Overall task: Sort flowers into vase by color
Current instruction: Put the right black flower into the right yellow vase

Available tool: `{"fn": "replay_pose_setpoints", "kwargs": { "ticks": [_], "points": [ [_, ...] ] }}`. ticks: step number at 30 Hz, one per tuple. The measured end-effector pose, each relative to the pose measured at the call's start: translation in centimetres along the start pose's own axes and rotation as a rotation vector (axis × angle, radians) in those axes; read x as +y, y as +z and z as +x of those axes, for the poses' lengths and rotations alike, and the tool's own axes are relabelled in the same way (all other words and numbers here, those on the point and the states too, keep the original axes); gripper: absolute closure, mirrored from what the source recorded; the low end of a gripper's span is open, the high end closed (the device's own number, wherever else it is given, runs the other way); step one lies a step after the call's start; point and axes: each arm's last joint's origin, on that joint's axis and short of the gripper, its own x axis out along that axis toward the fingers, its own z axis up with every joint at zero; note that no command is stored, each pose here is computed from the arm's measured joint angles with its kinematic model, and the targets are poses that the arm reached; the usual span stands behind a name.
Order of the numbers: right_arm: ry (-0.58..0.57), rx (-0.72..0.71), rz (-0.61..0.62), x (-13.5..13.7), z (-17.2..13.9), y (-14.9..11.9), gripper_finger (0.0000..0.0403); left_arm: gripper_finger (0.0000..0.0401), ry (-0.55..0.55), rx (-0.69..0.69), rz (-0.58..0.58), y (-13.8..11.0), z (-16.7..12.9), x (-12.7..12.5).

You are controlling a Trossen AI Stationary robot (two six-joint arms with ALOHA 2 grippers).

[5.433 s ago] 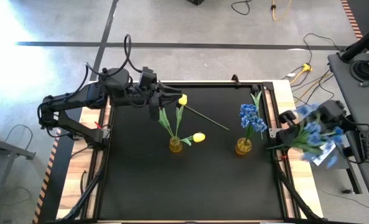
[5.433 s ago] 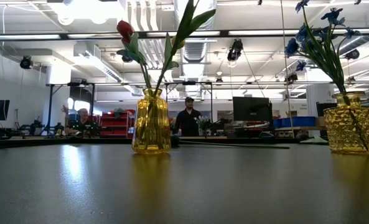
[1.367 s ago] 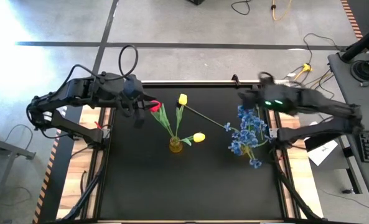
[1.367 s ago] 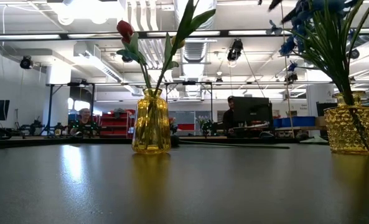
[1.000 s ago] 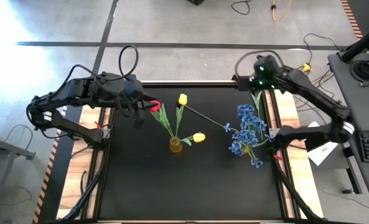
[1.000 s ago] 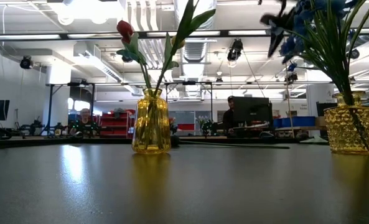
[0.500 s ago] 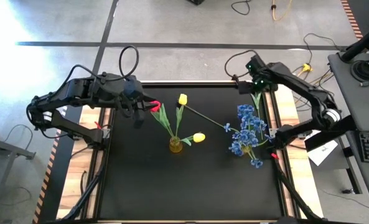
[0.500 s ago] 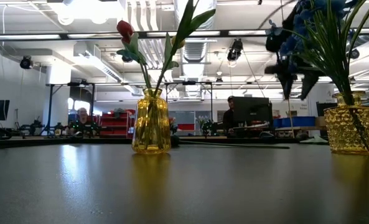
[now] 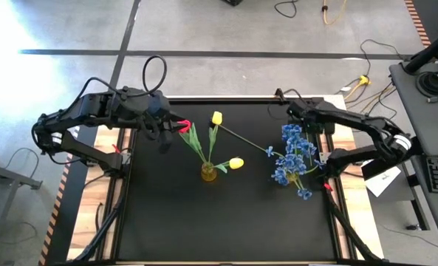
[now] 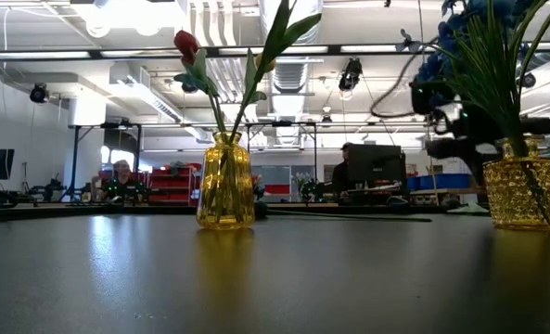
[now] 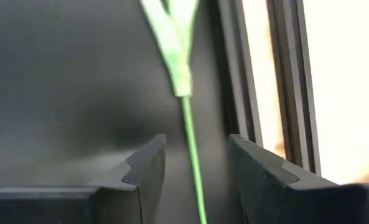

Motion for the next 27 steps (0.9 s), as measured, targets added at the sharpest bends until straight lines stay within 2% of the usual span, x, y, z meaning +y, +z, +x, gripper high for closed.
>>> {"fn": "replay_pose_setpoints", "kwargs": {
  "ticks": [3, 8, 13, 16, 22, 27],
  "points": [
    [-0.014, -0.016, 0.041, -0.6, 1.8, -1.2, 0.0248, 0.0310, 0.002, 0.004, 0.017, 0.0, 0.3, 0.0],
    [0.039, -0.053, 0.106, -0.5, 4.3, -2.3, 0.0264, 0.0310, 0.004, 0.017, 0.036, 0.0, 0.6, -0.1],
    [0.053, -0.067, 0.146, -0.4, 5.8, -2.9, 0.0284, 0.0310, 0.008, 0.037, 0.056, -0.2, 0.6, -0.1],
    [0.056, -0.048, 0.149, -0.5, 6.1, -3.2, 0.0308, 0.0310, 0.008, 0.037, 0.058, -0.2, 0.6, -0.1],
    [0.093, -0.029, 0.122, -0.5, 5.5, -3.3, 0.0384, 0.0310, 0.011, 0.034, 0.069, -0.2, 0.5, 0.0],
    [0.105, 0.074, 0.094, -0.9, 4.3, -4.1, 0.0390, 0.0310, 0.015, 0.043, 0.047, -0.3, 0.5, 0.0]
  ]
}}
